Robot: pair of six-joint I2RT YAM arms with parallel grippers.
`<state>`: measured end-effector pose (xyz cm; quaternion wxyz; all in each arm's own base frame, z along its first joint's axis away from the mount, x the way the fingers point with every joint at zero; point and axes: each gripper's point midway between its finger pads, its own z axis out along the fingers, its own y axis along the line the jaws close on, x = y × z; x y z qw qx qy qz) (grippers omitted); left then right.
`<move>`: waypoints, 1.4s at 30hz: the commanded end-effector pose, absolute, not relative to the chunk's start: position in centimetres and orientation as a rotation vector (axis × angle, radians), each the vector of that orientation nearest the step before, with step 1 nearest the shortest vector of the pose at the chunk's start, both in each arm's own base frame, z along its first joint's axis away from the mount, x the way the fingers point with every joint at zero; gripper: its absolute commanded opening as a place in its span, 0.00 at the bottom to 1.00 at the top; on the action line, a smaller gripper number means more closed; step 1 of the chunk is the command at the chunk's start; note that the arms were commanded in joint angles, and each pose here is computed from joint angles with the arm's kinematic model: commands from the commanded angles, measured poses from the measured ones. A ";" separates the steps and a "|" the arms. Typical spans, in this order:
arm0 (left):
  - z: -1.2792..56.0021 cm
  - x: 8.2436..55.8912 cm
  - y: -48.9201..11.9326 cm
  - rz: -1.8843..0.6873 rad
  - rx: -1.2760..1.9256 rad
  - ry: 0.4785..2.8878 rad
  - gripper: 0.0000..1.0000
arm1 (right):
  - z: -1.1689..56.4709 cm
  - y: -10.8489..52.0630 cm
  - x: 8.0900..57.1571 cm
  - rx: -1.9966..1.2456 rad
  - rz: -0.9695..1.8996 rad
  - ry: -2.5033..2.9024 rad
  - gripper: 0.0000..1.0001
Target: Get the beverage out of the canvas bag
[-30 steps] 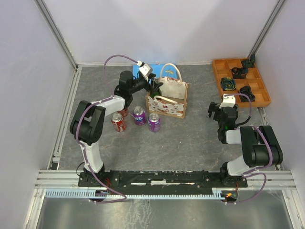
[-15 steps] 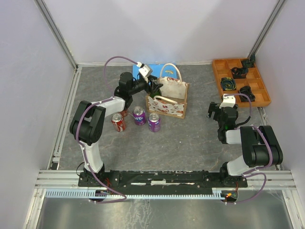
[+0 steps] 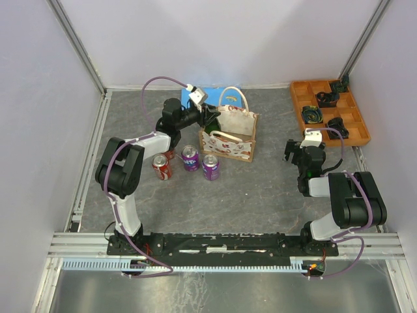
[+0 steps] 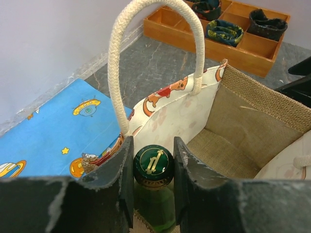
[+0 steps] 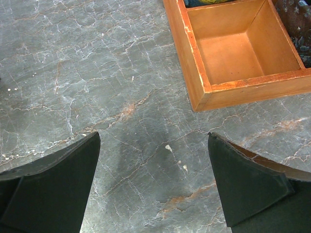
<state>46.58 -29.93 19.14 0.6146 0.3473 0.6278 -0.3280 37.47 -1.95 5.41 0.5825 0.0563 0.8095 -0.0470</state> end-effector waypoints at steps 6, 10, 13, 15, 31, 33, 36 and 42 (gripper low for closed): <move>25.9 48.4 -30.3 -0.727 0.772 1.296 0.03 | 7.1 -1.9 38.5 0.122 -0.108 1.833 0.99; 28.9 48.8 -30.7 -0.731 0.759 1.229 0.03 | 7.1 -1.9 38.6 0.122 -0.108 1.833 0.99; 31.5 49.2 -31.0 -0.745 0.746 1.173 0.03 | 7.1 -1.9 38.5 0.122 -0.109 1.833 0.99; 33.3 49.3 -31.2 -0.757 0.736 1.138 0.03 | 7.1 -1.9 38.6 0.122 -0.108 1.833 0.99; 43.1 45.2 -30.3 -0.779 0.748 0.998 0.03 | 7.1 -1.9 38.6 0.122 -0.108 1.833 0.99; 44.2 44.3 -29.8 -0.758 0.748 0.989 0.03 | 7.1 -1.9 38.6 0.121 -0.108 1.832 0.99; 46.1 42.7 -28.9 -0.707 0.749 0.980 0.03 | 7.1 -1.9 38.6 0.122 -0.108 1.833 0.99; 50.4 39.1 -26.2 -0.593 0.725 0.969 0.03 | 7.1 -1.9 38.6 0.121 -0.109 1.832 0.99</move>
